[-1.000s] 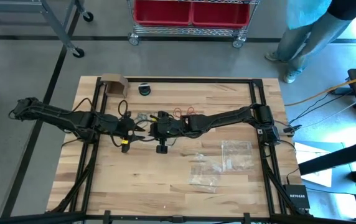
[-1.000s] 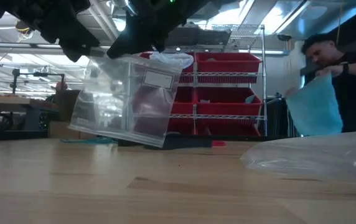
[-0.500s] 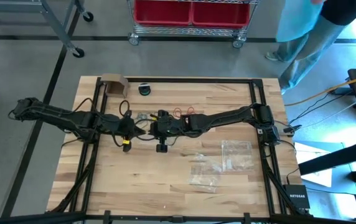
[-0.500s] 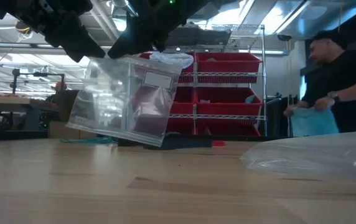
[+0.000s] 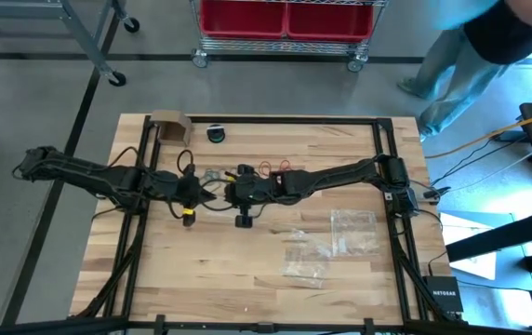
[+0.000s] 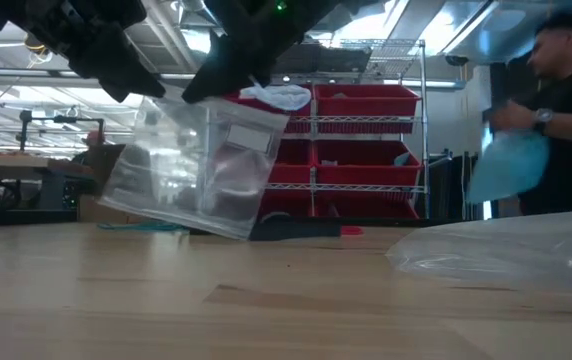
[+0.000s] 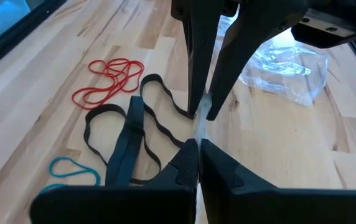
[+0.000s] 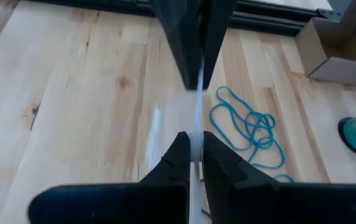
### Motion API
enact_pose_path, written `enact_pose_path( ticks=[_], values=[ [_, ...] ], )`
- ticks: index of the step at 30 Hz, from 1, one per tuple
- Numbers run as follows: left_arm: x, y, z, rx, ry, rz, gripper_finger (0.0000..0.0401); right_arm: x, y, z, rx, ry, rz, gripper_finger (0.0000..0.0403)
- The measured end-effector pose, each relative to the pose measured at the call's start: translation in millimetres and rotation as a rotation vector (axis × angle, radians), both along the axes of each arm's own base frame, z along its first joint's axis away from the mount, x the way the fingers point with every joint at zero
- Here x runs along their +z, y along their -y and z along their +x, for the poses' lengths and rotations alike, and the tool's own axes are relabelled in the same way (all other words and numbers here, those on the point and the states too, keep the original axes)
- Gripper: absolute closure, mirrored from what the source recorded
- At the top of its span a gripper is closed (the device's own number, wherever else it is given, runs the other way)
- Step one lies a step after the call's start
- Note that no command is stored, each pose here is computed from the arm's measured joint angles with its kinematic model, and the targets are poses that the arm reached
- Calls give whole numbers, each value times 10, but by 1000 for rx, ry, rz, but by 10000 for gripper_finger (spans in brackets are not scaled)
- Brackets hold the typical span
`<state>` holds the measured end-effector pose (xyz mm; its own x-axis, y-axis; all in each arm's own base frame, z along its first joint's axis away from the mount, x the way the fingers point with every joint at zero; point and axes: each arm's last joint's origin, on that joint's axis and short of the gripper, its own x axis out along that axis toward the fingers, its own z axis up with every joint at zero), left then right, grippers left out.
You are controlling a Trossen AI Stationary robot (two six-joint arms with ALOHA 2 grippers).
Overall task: Sort rubber bands
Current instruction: Open the transparent zip bag
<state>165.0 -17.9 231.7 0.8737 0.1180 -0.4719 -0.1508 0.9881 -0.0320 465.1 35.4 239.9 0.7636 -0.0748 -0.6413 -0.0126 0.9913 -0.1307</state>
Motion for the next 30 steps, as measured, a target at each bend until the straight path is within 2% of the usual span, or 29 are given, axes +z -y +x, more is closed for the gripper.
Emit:
enact_pose_path(
  ticks=[17, 24, 30],
  values=[
    [33, -37, -201, 28, -21, 0, 401, -80, 12, -189, -20, -213, -1, 386],
    [38, -39, -210, 31, -18, -5, 401, -33, 18, -225, -27, -218, -1, 386],
    [51, -35, -203, 22, -5, -8, 401, -38, 18, -229, -39, -222, 10, 360]
  ],
)
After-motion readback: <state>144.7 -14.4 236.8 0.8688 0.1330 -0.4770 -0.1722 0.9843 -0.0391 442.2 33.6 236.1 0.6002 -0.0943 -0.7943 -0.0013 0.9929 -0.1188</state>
